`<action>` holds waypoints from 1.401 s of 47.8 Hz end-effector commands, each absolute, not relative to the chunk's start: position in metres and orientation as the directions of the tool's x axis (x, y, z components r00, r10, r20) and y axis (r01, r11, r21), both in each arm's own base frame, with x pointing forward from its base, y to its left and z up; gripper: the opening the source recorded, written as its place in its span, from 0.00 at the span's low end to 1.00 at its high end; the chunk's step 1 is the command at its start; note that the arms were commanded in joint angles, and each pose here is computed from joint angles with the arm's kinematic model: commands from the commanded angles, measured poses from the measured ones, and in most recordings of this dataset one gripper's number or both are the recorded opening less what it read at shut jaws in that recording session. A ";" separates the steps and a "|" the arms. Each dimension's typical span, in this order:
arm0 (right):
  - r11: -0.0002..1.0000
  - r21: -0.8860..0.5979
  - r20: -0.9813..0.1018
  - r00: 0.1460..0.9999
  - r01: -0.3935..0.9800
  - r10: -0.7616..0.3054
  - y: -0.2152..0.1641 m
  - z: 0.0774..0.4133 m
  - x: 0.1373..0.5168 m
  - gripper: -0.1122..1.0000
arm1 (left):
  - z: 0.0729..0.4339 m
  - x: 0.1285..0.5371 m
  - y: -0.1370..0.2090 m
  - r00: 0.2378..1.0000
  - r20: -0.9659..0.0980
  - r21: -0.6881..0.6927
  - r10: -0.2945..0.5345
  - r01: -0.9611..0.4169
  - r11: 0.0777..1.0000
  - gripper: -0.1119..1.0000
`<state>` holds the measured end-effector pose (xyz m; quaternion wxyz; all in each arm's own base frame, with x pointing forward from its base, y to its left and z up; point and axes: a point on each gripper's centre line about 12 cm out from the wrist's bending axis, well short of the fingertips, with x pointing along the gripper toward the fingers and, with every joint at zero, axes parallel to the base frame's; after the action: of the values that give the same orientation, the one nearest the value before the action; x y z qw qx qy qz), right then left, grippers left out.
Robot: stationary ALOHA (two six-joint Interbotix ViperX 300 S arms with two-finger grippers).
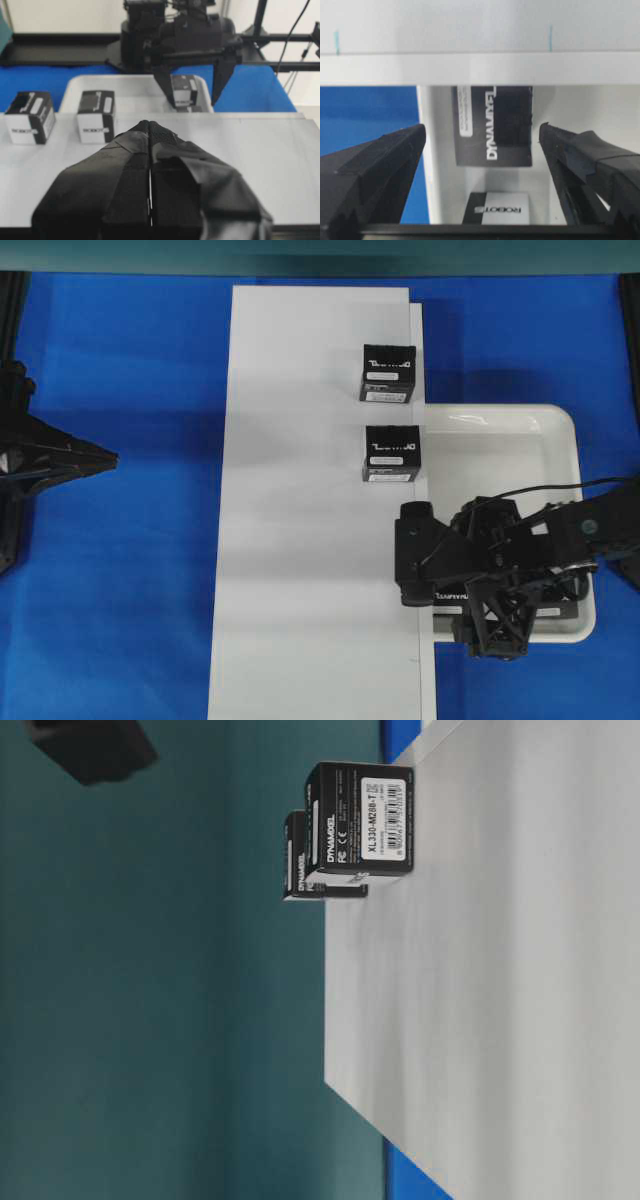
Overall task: Place the box from the white plastic tray onto the white base.
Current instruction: 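Lower the open right gripper around the lower-left black-and-white box in the tray, then close the right gripper on the box and lift it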
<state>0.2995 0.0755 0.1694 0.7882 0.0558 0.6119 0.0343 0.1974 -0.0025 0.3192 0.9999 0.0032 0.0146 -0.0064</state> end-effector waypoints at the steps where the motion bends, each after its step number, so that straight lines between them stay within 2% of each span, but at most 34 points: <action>1: 0.991 0.129 -0.964 0.237 0.021 0.121 0.076 0.162 0.303 1.00 | 0.329 0.199 -0.003 1.000 -0.006 0.006 -0.014 0.014 1.000 0.05; 23: 0.992 0.117 -0.969 0.222 0.043 0.105 0.072 0.124 0.306 1.00 | 0.329 0.200 -0.003 1.000 -0.008 0.006 -0.014 0.014 1.000 0.05; 41: 0.991 0.123 -0.971 0.215 0.054 0.109 0.073 0.121 0.305 1.00 | 0.330 0.200 -0.003 1.000 -0.005 0.006 -0.014 0.014 1.000 0.05; 46: 0.990 0.128 -0.970 0.218 0.060 0.112 0.073 0.121 0.306 0.91 | 0.330 0.199 -0.003 1.000 -0.003 0.008 -0.014 0.014 1.000 0.05; 53: 0.990 0.130 -0.968 0.222 0.056 0.114 0.073 0.125 0.306 0.63 | 0.329 0.199 -0.003 1.000 -0.006 0.006 -0.014 0.014 1.000 0.05; 67: 0.990 0.131 -0.975 0.186 0.059 0.118 0.072 0.148 0.294 0.62 | 0.329 0.200 -0.003 1.000 -0.006 0.006 -0.014 0.014 1.000 0.05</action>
<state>0.2927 0.0717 0.1338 0.7598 0.0652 0.6467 0.0164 0.1974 -0.0022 0.3192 0.9999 0.0024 0.0146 -0.0056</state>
